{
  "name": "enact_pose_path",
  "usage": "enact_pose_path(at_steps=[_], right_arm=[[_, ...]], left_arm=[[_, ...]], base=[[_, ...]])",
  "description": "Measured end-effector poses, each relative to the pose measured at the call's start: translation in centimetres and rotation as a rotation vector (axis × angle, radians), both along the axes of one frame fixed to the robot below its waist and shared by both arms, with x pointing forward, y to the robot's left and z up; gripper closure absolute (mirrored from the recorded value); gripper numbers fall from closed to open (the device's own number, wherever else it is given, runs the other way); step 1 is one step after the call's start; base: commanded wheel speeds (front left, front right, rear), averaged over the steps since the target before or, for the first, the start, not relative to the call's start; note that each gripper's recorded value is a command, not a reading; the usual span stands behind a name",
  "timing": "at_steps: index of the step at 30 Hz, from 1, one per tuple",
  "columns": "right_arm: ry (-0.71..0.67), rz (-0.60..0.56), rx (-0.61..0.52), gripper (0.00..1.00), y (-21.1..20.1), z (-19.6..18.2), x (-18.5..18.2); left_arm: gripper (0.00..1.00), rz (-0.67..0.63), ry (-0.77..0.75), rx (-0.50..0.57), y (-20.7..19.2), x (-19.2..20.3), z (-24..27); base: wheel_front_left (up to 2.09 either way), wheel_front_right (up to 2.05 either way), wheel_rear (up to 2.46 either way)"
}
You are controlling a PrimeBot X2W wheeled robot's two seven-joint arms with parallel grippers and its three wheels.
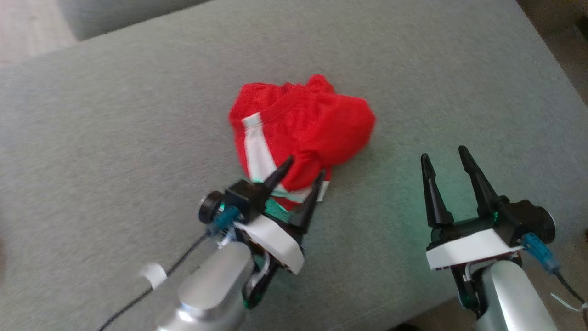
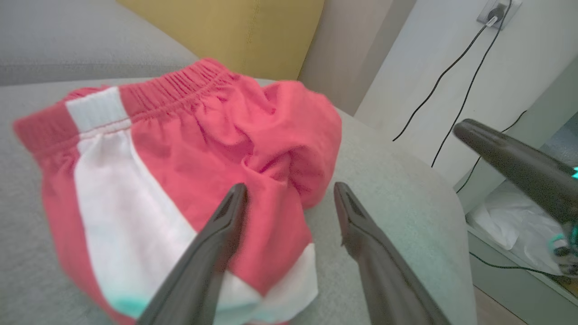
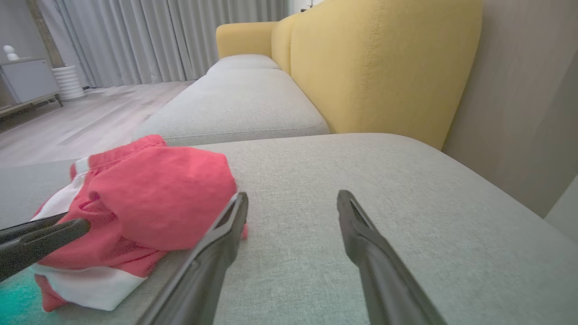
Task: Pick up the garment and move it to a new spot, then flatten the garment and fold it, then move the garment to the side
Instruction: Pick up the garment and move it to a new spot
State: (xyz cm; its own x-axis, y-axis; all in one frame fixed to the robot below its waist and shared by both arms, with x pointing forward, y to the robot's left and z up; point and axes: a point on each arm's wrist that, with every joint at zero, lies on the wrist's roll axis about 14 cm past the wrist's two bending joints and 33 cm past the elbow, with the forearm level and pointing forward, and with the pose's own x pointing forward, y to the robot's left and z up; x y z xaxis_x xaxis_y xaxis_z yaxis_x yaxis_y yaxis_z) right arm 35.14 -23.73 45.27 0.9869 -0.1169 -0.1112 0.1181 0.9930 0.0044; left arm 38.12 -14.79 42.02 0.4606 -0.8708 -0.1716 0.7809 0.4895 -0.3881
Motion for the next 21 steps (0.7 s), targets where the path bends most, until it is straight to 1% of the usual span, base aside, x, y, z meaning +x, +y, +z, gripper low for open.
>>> enact_pose_path(at_steps=[2, 3, 6, 9, 10, 12, 15, 16, 18, 21], right_arm=[[-0.008, 0.021, 0.002, 0.0, 0.6, 0.2, 0.3], [-0.012, 0.03, 0.002, 0.0, 0.9, 0.2, 0.5], [-0.016, 0.06, 0.003, 0.0, 1.9, 0.2, 0.5], [-0.009, 0.102, 0.019, 0.0, 3.4, -0.2, 0.0], [-0.009, 0.118, 0.019, 0.0, 3.9, -0.2, -0.1], [-0.015, 0.15, 0.028, 0.0, 5.0, -0.1, -0.1], [-0.044, 0.204, 0.037, 0.0, 6.8, 0.7, 0.0], [-0.063, 0.237, 0.039, 0.0, 7.8, 1.3, -0.1], [-0.078, 0.267, 0.041, 0.0, 8.8, 1.7, -0.3], [-0.103, 0.31, 0.044, 0.0, 10.1, 2.5, -0.4]], left_arm=[[0.0, 0.025, -0.025, -0.034, 0.1, -0.6, 1.3], [0.0, 0.058, -0.037, -0.045, 0.5, -0.4, 1.9], [0.0, 0.208, -0.089, -0.061, 2.9, 0.9, 3.9], [0.0, 0.389, -0.199, -0.086, 7.0, 2.3, 7.1], [0.0, 0.443, -0.226, -0.074, 8.6, 2.3, 7.5], [0.0, 0.559, -0.273, -0.018, 12.5, 1.9, 7.4], [0.0, 0.748, -0.287, 0.063, 18.7, 0.5, 6.7], [0.0, 0.851, -0.297, 0.093, 22.1, -0.7, 6.8], [0.0, 0.927, -0.32, 0.119, 24.7, -1.9, 7.2], [0.0, 1.004, -0.364, 0.146, 27.2, -3.3, 8.1]], base=[[0.0, 0.0, 0.0], [0.0, 0.0, 0.0], [0.0, 0.0, 0.0], [0.0, 0.0, 0.0], [0.0, 0.0, 0.0], [0.0, 0.0, 0.0], [0.0, 0.0, 0.0], [0.0, 0.0, 0.0], [0.0, 0.0, 0.0], [0.0, 0.0, 0.0]])
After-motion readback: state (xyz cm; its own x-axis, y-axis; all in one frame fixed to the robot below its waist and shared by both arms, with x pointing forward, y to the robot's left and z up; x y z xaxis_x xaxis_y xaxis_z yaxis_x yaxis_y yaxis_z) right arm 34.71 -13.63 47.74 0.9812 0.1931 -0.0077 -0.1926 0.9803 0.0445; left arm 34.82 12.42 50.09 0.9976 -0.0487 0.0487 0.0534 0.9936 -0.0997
